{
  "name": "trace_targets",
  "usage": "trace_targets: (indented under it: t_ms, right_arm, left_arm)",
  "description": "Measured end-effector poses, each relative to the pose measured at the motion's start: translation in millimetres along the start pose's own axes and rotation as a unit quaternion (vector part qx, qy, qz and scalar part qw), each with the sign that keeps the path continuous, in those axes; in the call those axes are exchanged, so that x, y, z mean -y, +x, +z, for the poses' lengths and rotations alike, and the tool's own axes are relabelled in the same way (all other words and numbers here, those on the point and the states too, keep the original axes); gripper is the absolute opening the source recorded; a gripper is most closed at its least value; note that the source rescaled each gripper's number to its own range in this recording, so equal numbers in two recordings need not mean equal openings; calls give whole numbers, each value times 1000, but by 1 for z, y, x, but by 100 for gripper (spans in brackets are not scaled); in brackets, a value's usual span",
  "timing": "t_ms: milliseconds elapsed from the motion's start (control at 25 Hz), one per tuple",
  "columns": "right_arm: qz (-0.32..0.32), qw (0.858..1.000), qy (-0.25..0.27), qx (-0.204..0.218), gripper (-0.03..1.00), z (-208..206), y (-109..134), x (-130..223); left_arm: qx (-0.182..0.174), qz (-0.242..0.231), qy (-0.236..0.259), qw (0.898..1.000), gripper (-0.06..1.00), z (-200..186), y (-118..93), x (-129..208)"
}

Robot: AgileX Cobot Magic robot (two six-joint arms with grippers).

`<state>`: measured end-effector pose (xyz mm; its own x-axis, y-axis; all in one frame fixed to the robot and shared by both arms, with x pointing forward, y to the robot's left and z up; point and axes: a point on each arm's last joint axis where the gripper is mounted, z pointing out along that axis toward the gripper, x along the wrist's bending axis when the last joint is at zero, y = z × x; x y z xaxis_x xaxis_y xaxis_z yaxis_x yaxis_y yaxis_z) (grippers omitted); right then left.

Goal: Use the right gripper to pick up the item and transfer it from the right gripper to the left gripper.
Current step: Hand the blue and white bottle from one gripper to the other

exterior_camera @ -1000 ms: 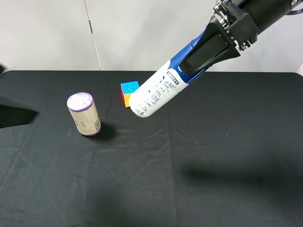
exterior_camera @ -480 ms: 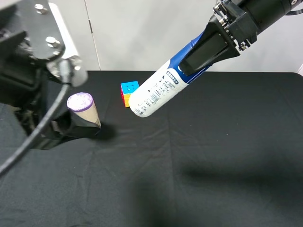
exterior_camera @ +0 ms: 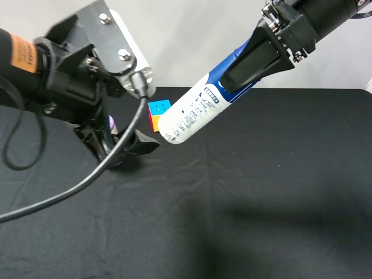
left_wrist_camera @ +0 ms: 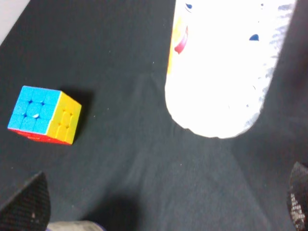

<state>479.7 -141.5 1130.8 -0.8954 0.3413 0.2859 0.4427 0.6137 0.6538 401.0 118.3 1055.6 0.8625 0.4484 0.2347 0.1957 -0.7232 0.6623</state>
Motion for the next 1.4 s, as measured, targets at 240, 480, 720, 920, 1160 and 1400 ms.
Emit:
trace_targets:
  t_ms: [240, 480, 720, 920, 1160, 1400]
  right_arm:
    - [0, 1000, 0, 0, 0, 0, 0, 0]
    - [0, 1000, -1, 1, 0, 0, 0, 0]
    - [0, 1000, -4, 3, 0, 0, -1, -1]
    - [1, 1000, -5, 3, 0, 0, 0, -1]
    - [7, 1000, -16, -9, 0, 0, 2, -3]
    - [16, 999, -27, -18, 0, 0, 3, -5]
  left_arm:
    - [-1, -3, -11, 1000, 96, 12, 4, -12]
    - [-6, 7, -27, 1000, 96, 19, 9, -29]
    - [18, 55, -34, 998, 96, 27, -8, -44]
    - [33, 71, -28, 997, 96, 36, -18, -45]
    - [27, 70, -43, 996, 96, 42, -17, -49]
    - [34, 63, -33, 997, 96, 53, -19, -47]
